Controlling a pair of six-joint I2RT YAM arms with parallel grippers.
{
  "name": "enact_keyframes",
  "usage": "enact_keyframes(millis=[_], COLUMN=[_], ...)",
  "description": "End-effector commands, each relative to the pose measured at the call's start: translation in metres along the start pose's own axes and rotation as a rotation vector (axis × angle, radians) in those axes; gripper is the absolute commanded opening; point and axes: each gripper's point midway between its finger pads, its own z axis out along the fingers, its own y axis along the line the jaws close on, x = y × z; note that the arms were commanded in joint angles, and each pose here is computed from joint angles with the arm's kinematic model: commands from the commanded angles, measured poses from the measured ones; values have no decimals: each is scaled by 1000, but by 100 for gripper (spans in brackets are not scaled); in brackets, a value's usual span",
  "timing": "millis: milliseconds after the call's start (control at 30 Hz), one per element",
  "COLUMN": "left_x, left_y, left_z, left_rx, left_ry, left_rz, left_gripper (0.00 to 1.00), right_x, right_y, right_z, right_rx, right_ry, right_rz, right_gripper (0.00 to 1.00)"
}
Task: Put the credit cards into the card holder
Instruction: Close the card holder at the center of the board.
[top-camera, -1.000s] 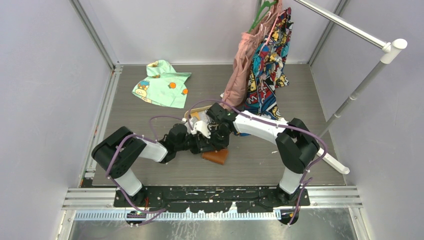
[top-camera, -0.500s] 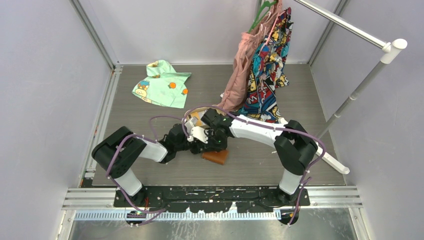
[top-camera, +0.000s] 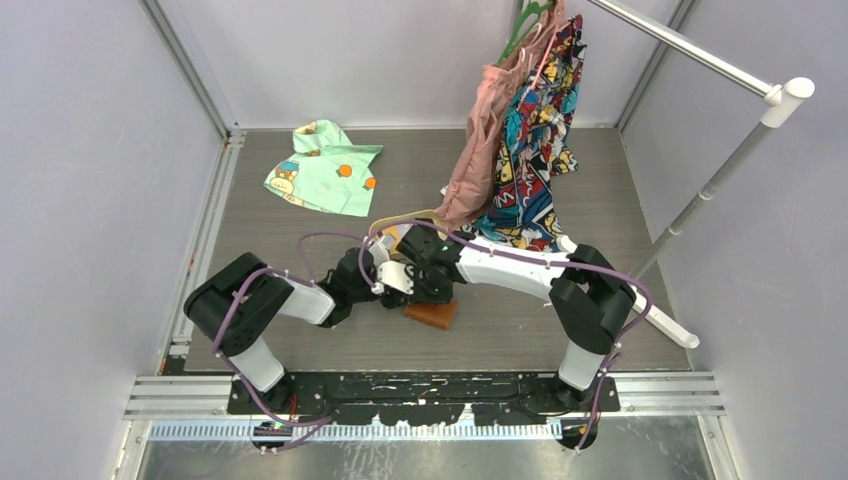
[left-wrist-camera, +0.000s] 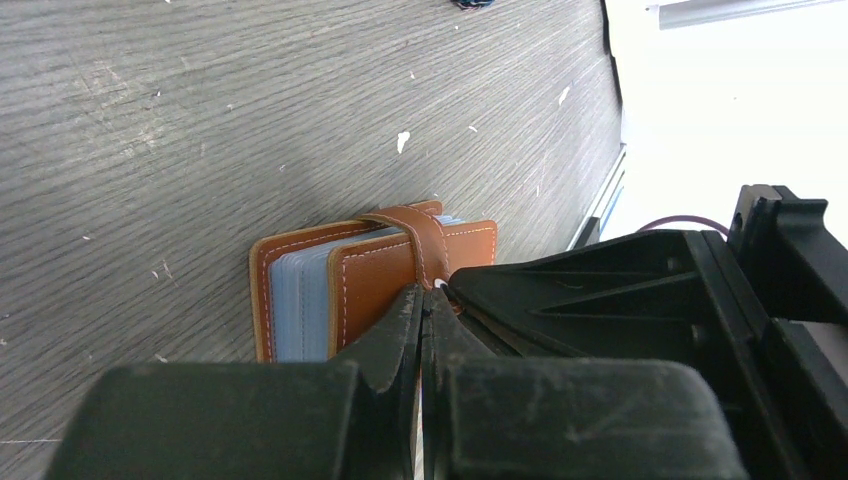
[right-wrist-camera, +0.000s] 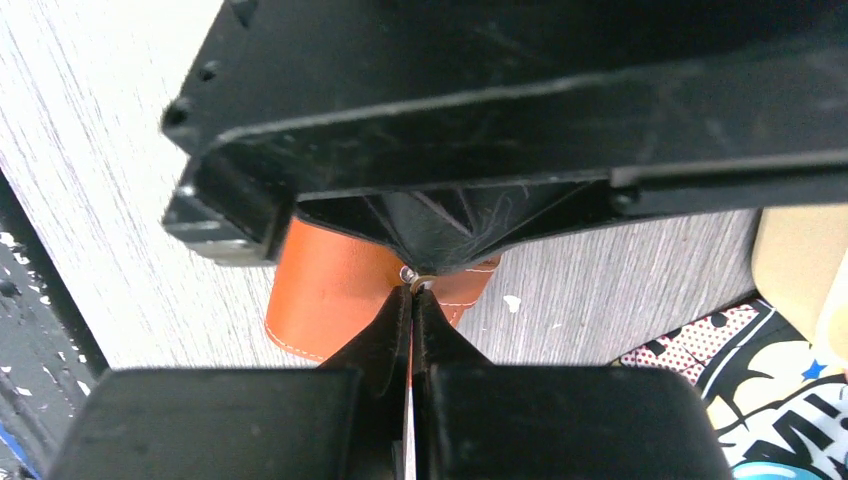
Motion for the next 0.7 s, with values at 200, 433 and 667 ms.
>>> enact_keyframes(millis=[200, 433, 667], left_x=[59, 60, 62], left_y=[106, 106, 106], left_z=[-24, -23, -23], left_rx=[-390, -386, -382], left_ry=[140, 146, 148], left_rz=[-79, -81, -88], left_gripper=[0, 0, 0], right_x=[-8, -6, -3], right_y=[62, 72, 86], right_z=[17, 23, 26], right_rx=[-172, -184, -209], right_ry=[1, 30, 54], right_rz=[-121, -160, -211], right_gripper=[1, 1, 1])
